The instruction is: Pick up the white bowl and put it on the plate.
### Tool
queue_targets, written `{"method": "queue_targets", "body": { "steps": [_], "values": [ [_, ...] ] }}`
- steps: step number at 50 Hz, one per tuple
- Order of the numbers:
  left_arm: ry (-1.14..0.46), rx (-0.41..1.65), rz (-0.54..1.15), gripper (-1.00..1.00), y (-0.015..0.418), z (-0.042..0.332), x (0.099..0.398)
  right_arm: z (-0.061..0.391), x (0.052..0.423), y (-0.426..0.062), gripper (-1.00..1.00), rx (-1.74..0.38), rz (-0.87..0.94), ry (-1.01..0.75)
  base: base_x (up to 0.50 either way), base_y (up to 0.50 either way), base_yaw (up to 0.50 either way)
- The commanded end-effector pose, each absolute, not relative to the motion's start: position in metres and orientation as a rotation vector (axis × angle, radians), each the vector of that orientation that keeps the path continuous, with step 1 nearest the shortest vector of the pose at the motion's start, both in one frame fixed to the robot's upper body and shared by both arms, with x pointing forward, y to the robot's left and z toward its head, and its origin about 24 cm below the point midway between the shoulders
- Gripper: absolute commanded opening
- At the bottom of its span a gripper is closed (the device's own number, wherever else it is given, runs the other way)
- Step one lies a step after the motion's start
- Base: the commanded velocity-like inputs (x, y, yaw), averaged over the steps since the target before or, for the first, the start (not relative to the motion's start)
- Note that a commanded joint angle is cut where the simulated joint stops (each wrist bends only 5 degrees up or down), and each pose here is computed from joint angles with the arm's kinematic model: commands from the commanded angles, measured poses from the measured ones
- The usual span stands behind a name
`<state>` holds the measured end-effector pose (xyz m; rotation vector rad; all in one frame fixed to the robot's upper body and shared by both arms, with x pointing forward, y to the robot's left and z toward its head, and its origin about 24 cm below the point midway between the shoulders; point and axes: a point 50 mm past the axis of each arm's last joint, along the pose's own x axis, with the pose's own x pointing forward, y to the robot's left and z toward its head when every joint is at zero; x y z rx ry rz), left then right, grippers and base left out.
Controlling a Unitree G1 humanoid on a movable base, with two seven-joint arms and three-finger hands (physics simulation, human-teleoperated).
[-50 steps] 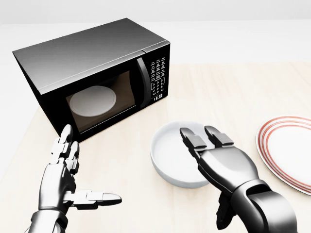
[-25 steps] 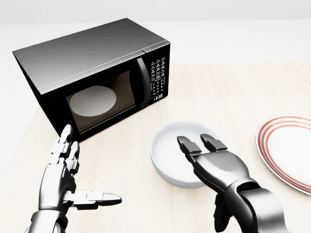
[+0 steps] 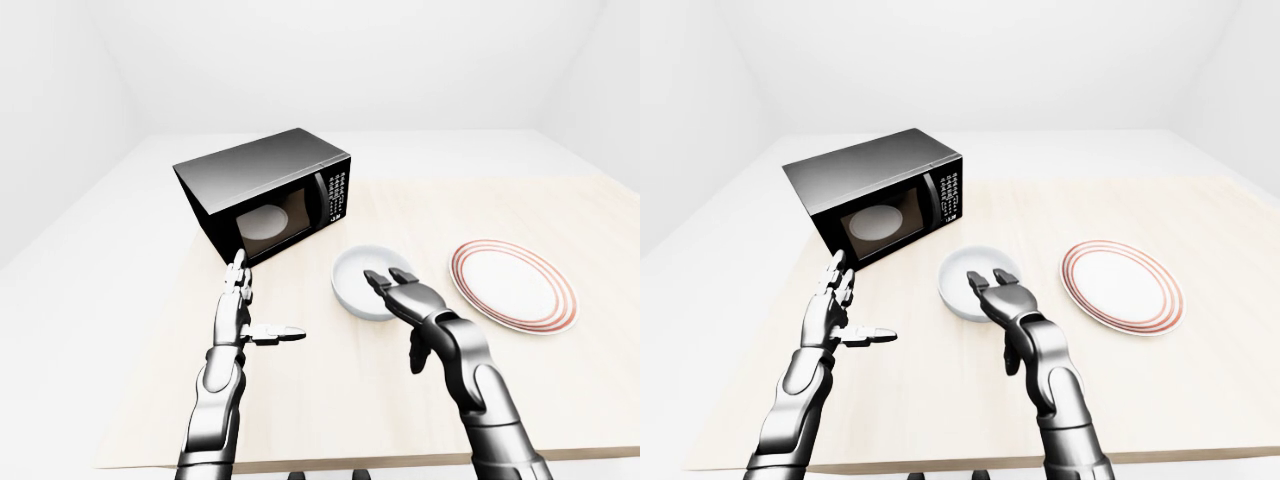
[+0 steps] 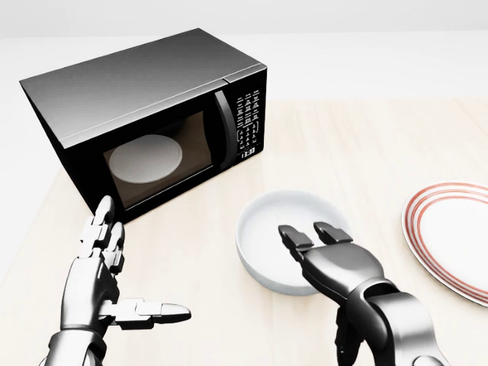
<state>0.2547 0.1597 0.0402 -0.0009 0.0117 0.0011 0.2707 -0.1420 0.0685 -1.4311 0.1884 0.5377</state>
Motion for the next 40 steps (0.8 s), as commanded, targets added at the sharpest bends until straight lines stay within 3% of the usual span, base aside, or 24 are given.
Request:
{"method": "queue_targets", "body": {
  "steps": [1,40],
  "values": [
    [0.013,-0.002,0.003,1.00,0.160,0.041,0.255,0.062,0.272,-0.143,1.00,-1.437,0.558,0.217,0.00,0.00,0.00],
    [0.011,0.000,0.000,1.00,0.160,0.041,0.255,0.040,0.273,-0.140,1.00,-1.442,0.635,0.289,0.00,0.00,0.00]
  ]
}}
